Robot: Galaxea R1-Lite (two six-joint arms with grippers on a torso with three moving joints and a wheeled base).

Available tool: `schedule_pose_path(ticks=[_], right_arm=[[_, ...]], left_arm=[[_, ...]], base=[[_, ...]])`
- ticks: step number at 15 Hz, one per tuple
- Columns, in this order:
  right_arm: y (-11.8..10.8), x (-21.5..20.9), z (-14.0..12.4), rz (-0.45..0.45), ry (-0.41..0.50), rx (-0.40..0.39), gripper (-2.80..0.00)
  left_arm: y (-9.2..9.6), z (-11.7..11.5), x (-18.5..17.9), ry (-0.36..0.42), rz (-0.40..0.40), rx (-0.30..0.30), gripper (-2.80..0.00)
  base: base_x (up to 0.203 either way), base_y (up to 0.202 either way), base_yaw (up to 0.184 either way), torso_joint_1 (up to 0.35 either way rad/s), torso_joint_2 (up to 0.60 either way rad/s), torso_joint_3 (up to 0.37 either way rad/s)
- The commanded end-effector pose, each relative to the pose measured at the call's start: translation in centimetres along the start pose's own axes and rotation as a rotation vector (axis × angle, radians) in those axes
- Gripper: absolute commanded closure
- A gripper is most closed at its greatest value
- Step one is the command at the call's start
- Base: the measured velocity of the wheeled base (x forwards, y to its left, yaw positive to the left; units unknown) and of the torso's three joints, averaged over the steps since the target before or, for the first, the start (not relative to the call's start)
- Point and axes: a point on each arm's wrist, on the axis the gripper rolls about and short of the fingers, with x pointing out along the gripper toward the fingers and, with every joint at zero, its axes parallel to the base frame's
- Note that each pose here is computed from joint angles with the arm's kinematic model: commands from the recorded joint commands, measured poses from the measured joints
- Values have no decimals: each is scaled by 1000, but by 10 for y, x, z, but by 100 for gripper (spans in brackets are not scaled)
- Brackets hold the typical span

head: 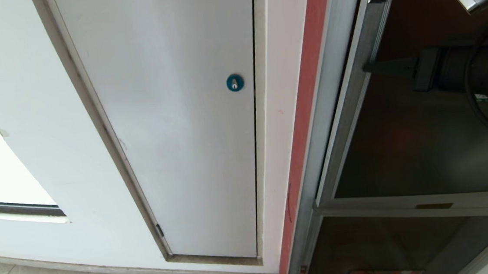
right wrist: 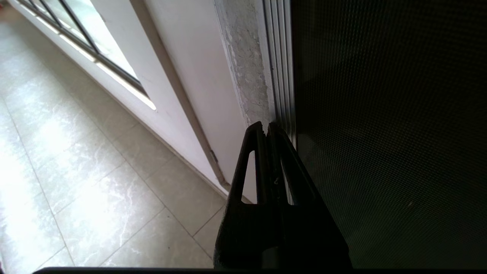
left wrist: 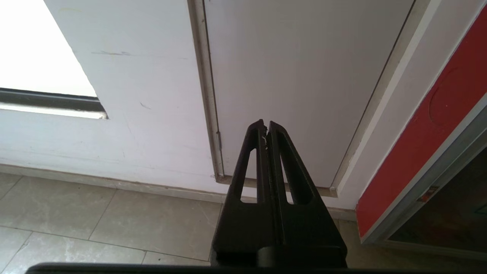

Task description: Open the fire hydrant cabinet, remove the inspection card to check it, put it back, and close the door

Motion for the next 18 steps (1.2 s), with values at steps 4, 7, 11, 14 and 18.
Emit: schedule_pose_path(ticks=[4,7,11,14,18], right_arm=[[-15,26,1,-37,6,3,0],[-16,33,2,-69,1,1,0],[-16,33,4,-89,-7,-2,0],[-11,25,7,-88,-15,-4,0],[-2,9,4,-87,-15,-2,0]], left_arm=[[0,0,0,2,1,0,0],[0,0,0,1,1,0,0],[0,0,0,1,1,0,0],[0,0,0,1,1,0,0],[0,0,0,1,1,0,0]], base=[[0,0,0,0,0,0],[0,0,0,0,0,0],[0,0,0,0,0,0],[0,0,0,0,0,0],[0,0,0,0,0,0]])
